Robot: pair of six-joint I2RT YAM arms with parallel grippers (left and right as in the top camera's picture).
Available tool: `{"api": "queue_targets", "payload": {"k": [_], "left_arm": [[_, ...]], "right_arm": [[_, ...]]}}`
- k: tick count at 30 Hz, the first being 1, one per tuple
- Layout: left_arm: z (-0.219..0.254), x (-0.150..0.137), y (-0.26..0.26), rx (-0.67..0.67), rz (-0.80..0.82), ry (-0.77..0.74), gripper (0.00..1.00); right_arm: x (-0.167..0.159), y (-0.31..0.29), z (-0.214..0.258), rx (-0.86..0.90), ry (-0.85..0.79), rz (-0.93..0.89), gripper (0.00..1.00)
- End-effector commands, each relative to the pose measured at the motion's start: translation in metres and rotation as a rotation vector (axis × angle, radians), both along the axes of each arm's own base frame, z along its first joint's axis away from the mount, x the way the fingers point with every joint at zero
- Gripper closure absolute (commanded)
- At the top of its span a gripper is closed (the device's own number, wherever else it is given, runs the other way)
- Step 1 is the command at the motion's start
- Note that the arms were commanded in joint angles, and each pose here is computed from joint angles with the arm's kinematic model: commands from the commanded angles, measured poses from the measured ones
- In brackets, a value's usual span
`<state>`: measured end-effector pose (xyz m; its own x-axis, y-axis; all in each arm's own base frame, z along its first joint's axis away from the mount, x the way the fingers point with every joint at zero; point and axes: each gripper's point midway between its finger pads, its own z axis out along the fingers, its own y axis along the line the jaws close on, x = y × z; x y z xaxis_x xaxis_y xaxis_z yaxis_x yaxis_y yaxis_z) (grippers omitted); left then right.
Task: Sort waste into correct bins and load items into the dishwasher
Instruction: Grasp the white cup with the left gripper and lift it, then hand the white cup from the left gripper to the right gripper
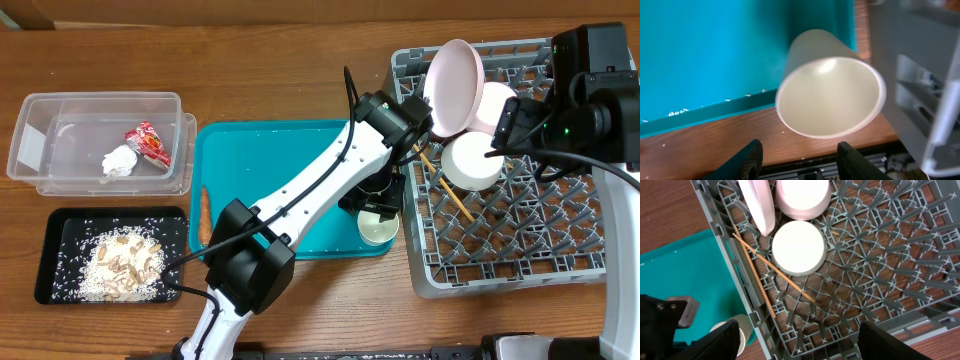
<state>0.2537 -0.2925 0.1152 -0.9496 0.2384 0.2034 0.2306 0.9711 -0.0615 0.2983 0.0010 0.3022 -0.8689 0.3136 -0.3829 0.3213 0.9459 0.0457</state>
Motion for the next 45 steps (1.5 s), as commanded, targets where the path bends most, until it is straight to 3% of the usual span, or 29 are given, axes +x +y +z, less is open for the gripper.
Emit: {"api": "queue_targets", "payload": {"k": [1, 5, 13, 17, 20, 22, 27, 29, 31, 35, 37, 41, 45], "left_arm": [[-0.016, -0.004, 0.007, 0.053, 0.028, -0.001, 0.53], [-0.027, -0.004, 0.011, 0.070, 0.027, 0.001, 0.64], [-0.047, 0.002, 0.014, 0.088, 0.026, -0.036, 0.66], [-0.051, 0.003, 0.015, 0.086, 0.031, -0.038, 0.96], [-0.049, 0.003, 0.017, 0.084, 0.056, -0.024, 0.96], [-0.045, 0.006, 0.020, 0.077, 0.072, -0.019, 0.96], [-0.012, 0.030, 0.034, 0.031, 0.114, -0.032, 0.96], [0.011, 0.040, 0.032, -0.071, 0.088, -0.022, 0.96], [0.042, 0.045, 0.021, -0.255, 0.027, 0.006, 0.96], [0.135, 0.041, -0.008, -0.862, -0.171, 0.071, 0.96], [0.174, 0.048, -0.006, -1.094, -0.162, 0.059, 0.96], [0.215, 0.064, 0.007, -1.340, -0.106, 0.045, 0.96], [0.239, 0.069, 0.012, -1.489, -0.112, 0.022, 0.96]], "right_arm": [[-0.001, -0.001, 0.006, 0.003, -0.023, -0.005, 0.22], [-0.001, -0.001, 0.006, 0.004, -0.023, -0.005, 0.22], [-0.001, -0.001, 0.007, 0.003, -0.023, -0.005, 0.22], [-0.001, -0.001, 0.006, 0.004, -0.023, -0.005, 0.22], [-0.001, -0.001, 0.007, 0.004, -0.024, -0.005, 0.18], [0.000, -0.001, 0.007, 0.004, -0.025, -0.005, 0.00], [-0.003, 0.001, 0.006, 0.015, -0.014, 0.000, 0.00], [-0.004, 0.014, 0.006, 0.074, -0.010, 0.072, 0.01], [-0.005, 0.032, 0.010, 0.151, -0.027, 0.185, 0.02], [-0.016, 0.077, 0.032, 0.391, -0.108, 0.506, 0.01], [-0.026, 0.093, 0.046, 0.494, -0.163, 0.648, 0.00], [-0.029, 0.100, 0.059, 0.572, -0.233, 0.743, 0.00], [-0.033, 0.112, 0.071, 0.620, -0.299, 0.856, 0.00]]}}
